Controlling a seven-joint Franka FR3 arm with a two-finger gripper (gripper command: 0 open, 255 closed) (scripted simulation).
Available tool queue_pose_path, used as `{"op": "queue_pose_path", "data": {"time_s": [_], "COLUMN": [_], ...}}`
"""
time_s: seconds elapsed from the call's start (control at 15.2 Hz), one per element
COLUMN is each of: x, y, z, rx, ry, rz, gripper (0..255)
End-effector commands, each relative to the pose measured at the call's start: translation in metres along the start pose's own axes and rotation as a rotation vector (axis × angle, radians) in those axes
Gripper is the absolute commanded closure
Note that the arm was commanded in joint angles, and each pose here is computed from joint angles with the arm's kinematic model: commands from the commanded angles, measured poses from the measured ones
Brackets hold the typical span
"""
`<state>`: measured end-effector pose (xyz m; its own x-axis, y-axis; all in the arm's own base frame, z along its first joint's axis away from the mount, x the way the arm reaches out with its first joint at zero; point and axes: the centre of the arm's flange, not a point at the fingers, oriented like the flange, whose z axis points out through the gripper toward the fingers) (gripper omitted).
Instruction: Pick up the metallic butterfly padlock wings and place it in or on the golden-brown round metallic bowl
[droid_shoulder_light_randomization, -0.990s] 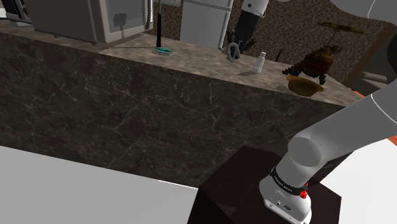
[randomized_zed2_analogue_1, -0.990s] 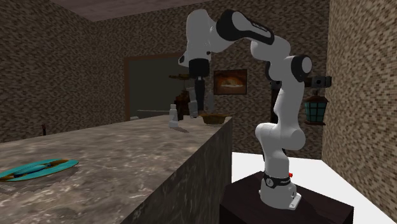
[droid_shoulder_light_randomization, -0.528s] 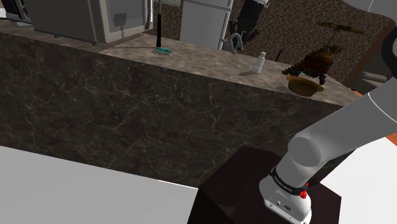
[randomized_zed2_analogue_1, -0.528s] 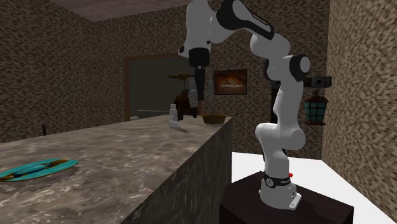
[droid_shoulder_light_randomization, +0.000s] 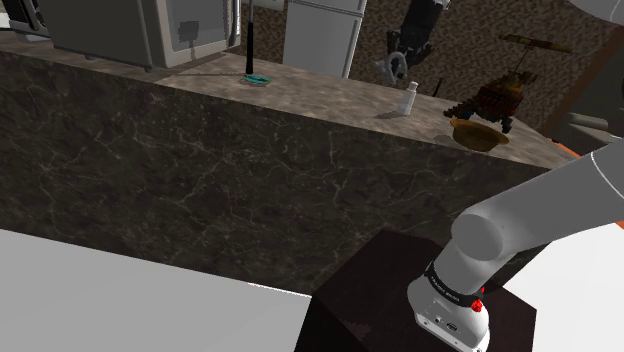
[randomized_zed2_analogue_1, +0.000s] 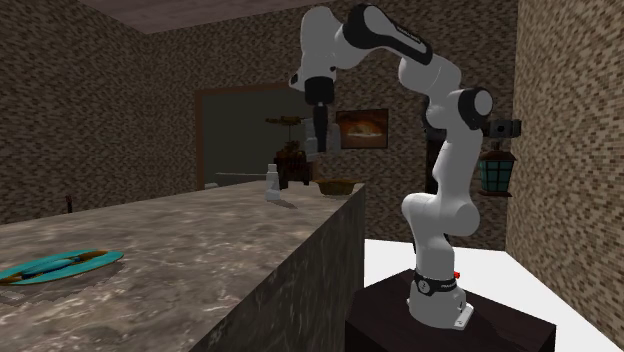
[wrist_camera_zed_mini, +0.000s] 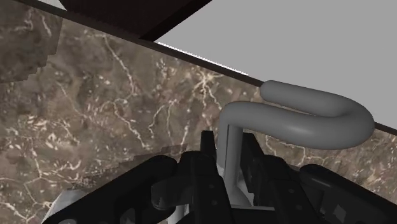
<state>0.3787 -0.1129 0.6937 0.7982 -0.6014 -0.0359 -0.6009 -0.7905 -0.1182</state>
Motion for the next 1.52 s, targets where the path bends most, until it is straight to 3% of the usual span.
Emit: {"op": "queue_pose_path", "data": {"time_s": [0.0, 1.45], "x": [-0.006, -0.069], "y": [0.028, 0.298], "z": [-0.002, -0.021], "rx": [0.001, 0.001], "ry": [0.000, 0.000], "rz": [-0.001, -0.001], "gripper": [255, 255]}}
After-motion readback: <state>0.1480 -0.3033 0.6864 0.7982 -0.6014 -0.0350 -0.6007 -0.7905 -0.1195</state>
